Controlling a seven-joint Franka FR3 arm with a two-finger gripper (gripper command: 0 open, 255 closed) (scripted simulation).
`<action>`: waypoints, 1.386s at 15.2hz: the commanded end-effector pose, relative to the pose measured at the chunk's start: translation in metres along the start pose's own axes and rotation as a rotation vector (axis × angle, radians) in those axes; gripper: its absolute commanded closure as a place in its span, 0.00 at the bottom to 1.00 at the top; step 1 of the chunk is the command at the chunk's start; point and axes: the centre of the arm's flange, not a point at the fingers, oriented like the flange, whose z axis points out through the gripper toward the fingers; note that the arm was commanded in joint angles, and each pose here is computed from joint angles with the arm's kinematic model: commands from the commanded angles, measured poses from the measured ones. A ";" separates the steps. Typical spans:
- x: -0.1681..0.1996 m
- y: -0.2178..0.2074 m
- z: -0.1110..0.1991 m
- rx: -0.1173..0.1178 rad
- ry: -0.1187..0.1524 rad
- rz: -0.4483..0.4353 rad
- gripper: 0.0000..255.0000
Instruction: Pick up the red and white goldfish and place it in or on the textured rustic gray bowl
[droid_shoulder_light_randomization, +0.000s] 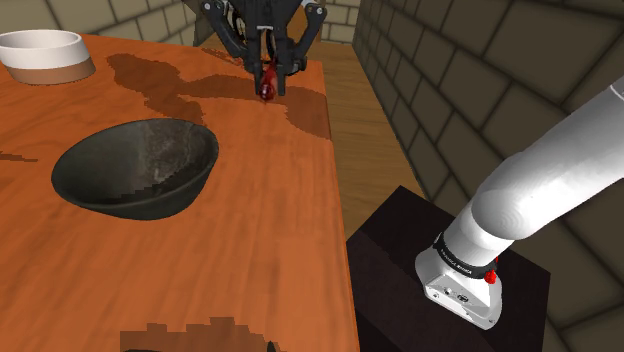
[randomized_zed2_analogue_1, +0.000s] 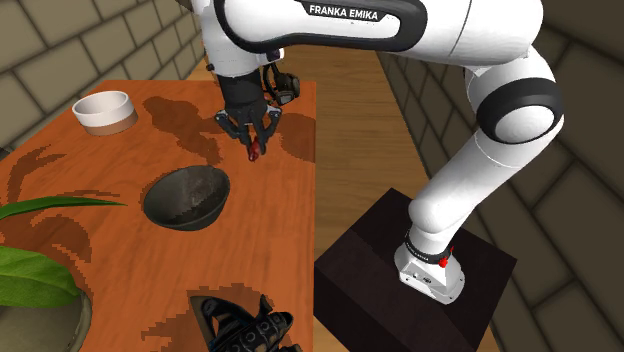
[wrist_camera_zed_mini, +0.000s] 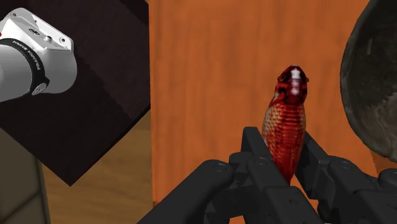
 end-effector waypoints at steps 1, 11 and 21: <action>-0.007 -0.018 -0.002 -0.001 -0.001 0.001 1.00; -0.049 -0.143 -0.008 -0.001 -0.001 0.001 1.00; -0.050 -0.162 0.039 -0.001 -0.001 0.001 1.00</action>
